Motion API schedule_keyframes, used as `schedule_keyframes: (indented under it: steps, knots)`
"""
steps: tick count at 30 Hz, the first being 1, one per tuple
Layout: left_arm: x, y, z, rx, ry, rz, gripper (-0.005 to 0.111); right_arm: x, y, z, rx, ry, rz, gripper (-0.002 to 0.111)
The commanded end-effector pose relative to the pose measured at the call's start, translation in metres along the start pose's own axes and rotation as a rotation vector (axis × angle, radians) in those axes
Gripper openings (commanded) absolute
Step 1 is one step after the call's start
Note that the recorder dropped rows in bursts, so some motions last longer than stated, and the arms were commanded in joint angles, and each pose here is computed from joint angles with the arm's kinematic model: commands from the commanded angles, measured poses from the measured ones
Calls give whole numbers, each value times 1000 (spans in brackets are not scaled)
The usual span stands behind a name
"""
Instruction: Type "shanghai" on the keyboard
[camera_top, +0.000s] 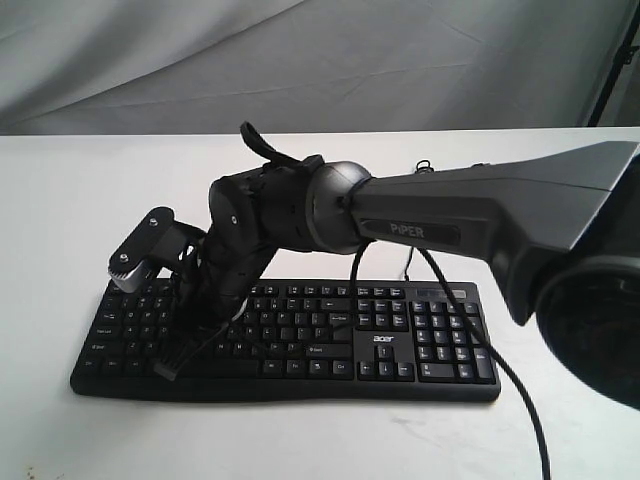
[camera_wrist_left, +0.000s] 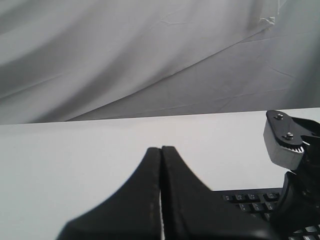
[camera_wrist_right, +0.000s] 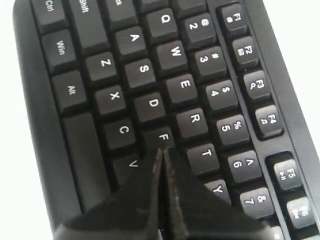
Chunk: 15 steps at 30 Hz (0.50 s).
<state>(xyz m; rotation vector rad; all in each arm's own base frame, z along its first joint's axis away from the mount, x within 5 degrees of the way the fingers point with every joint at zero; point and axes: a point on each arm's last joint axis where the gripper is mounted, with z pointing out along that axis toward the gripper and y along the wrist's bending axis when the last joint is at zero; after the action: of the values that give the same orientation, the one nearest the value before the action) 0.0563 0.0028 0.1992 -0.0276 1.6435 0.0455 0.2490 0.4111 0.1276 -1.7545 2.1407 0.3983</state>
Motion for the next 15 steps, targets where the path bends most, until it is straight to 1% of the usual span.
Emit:
schedule_keyframes:
  steps: [1,15]
  knots:
    - [0,0,0,7,-6,-4,0,1,1,4,-7,8,-3,0]
    - [0,0,0,7,-6,-4,0,1,-2,4,23,3,-17,0]
